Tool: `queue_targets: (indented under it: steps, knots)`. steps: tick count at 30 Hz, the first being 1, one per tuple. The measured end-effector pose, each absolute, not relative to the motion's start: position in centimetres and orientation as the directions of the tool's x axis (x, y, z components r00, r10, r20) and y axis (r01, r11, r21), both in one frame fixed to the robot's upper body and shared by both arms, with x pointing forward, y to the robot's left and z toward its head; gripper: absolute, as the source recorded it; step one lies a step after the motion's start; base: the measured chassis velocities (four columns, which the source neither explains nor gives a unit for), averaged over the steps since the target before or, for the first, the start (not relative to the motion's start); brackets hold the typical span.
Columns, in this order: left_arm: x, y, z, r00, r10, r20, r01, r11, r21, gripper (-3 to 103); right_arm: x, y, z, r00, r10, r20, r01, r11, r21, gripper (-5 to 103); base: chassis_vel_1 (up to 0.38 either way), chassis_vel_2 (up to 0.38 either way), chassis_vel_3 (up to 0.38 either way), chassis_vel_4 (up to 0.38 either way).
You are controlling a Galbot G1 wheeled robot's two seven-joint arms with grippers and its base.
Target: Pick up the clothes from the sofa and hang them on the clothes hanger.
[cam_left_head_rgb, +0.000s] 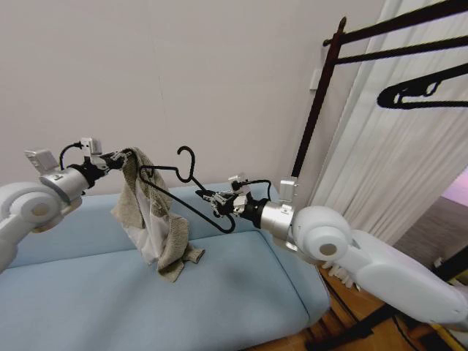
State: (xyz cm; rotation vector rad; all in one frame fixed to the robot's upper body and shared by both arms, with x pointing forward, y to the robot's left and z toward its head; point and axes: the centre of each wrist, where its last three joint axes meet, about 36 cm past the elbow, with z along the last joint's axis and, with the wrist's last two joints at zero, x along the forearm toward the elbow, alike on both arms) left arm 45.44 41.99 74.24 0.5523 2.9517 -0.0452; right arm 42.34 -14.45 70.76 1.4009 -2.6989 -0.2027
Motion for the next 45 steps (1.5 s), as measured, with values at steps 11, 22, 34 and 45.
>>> queue_targets:
  steps: [11, 22, 34, 45]
  knots:
    - [44.6, 40.7, 74.7, -0.915, 0.376, -0.149, 0.377, 0.926, 0.020, 2, 43.5, -12.3, 70.9, -0.595, -0.804, 0.016, -0.793, 0.590, 0.152, 2, 0.000, 0.000, 0.000, 0.000]
    - [43.9, 39.6, 75.6, -0.908, 0.384, -0.167, 0.384, 0.923, 0.038, 2, 46.3, -10.7, 68.4, -0.657, -0.751, 0.070, -0.744, 0.660, 0.103, 2, 0.000, 0.000, 0.000, 0.000]
    - [44.3, 40.9, 76.7, -0.919, 0.343, -0.196, 0.342, 0.939, 0.035, 2, 45.8, -13.3, 66.9, -0.699, -0.706, 0.114, -0.703, 0.708, 0.071, 2, 0.000, 0.000, 0.000, 0.000]
    - [43.7, 39.6, 76.4, -0.908, 0.372, -0.192, 0.371, 0.928, 0.043, 2, 46.1, -10.7, 70.3, -0.687, -0.726, 0.034, -0.722, 0.687, 0.082, 2, 0.000, 0.000, 0.000, 0.000]
